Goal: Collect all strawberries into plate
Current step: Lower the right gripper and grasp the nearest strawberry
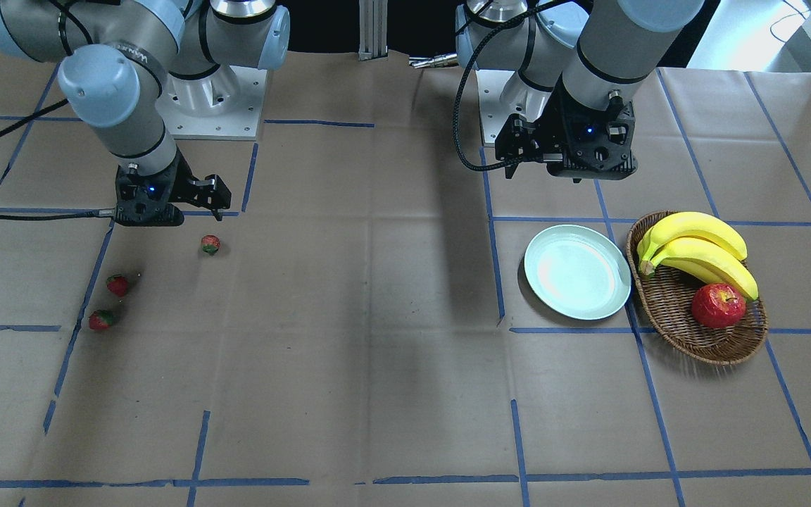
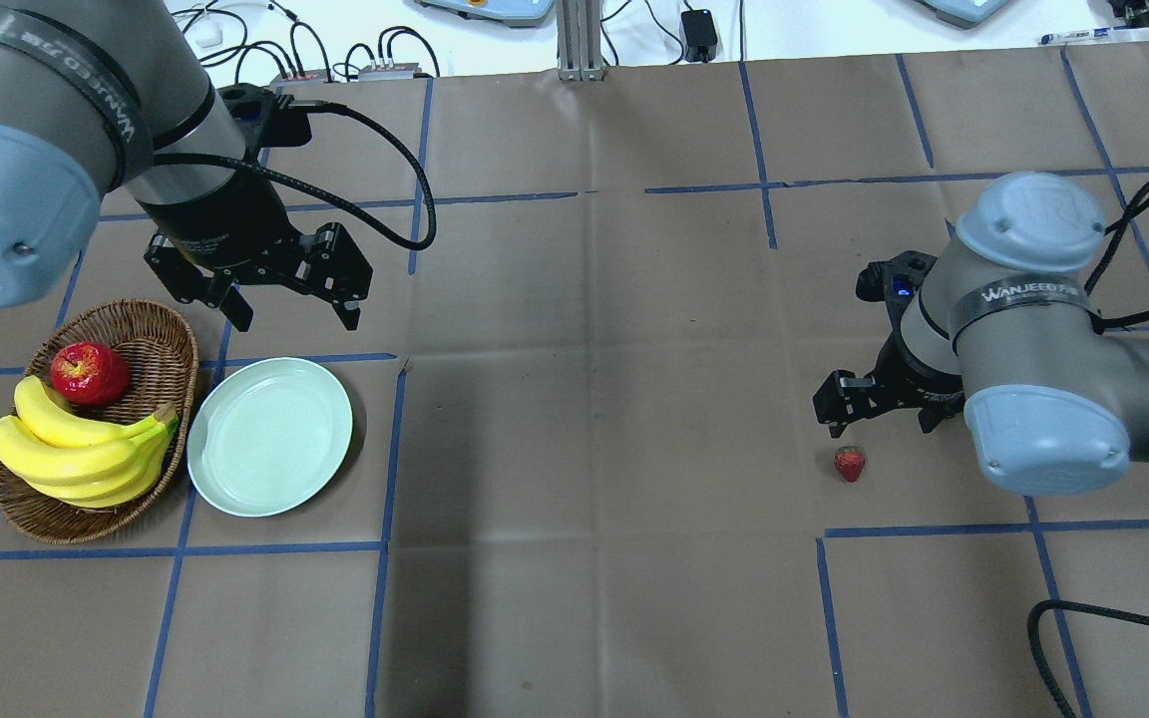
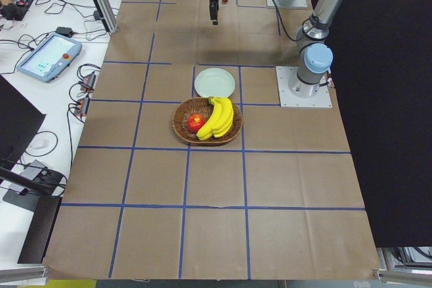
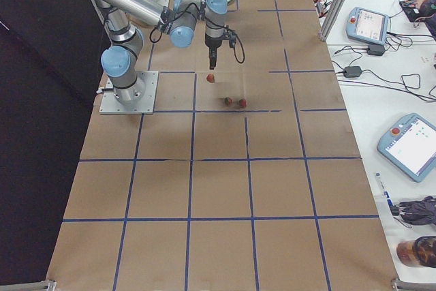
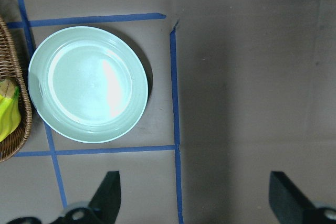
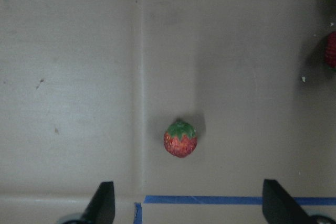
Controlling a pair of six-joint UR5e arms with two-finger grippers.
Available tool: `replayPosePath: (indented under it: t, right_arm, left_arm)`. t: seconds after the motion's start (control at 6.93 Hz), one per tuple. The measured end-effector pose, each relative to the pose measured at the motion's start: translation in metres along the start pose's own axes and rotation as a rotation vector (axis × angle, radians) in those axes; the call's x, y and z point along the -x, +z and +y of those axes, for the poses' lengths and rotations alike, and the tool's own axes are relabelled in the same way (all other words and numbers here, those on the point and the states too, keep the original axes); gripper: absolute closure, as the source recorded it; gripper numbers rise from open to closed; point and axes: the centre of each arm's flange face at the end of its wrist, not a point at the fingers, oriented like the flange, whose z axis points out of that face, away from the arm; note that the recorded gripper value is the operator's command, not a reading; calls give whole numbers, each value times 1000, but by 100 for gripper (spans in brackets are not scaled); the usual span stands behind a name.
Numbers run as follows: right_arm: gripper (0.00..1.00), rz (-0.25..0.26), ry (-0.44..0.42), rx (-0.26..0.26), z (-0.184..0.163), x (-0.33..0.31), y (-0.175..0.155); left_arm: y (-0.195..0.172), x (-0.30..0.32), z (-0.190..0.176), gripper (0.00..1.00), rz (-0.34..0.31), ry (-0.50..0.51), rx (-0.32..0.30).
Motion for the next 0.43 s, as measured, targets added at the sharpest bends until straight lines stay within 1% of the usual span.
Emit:
replayPosePath:
  t: [0.29, 0.43]
  right_arm:
    - [0, -3, 1, 6, -2, 0, 46]
    - [2, -4, 5, 14, -4, 1, 65]
  left_arm:
    - [0, 0, 0, 0, 0, 0, 0]
    - [0, 0, 0, 0, 0, -1, 0]
